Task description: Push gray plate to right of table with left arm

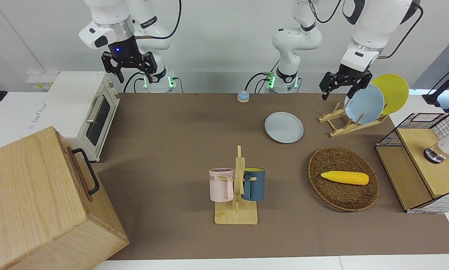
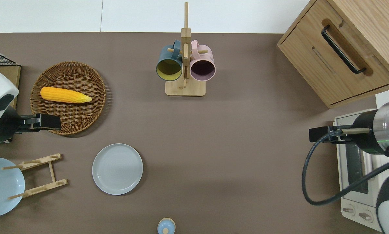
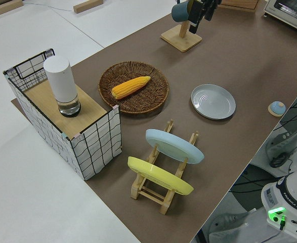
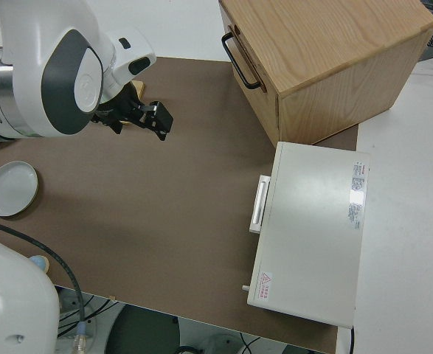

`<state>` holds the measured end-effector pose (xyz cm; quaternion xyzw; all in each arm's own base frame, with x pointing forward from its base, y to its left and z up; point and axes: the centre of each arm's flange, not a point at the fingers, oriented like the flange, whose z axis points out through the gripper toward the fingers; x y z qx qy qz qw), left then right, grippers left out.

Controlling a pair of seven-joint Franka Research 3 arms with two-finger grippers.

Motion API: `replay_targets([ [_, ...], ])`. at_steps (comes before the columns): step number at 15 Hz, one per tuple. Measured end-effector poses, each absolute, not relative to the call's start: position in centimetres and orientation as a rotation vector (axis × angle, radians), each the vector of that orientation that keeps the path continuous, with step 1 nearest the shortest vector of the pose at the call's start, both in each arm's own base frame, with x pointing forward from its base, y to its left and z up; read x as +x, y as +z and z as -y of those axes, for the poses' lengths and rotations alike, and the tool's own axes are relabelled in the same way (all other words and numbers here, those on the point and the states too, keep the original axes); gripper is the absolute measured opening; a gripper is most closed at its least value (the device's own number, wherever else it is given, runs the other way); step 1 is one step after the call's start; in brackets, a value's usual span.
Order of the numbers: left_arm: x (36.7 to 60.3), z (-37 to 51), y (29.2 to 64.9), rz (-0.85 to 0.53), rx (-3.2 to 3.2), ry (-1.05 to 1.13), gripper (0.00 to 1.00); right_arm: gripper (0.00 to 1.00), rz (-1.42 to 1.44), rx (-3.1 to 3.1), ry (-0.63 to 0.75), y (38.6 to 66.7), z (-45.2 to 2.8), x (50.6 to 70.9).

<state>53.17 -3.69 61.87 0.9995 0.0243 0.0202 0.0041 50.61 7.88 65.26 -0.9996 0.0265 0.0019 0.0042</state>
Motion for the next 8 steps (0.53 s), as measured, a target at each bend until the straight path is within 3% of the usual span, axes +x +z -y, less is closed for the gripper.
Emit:
replay_targets([
  [8, 53.06, 4.28, 61.81, -0.058, 3.134, 0.053, 1.0, 1.0, -0.083, -3.132, 0.006, 65.26, -7.88, 50.61],
])
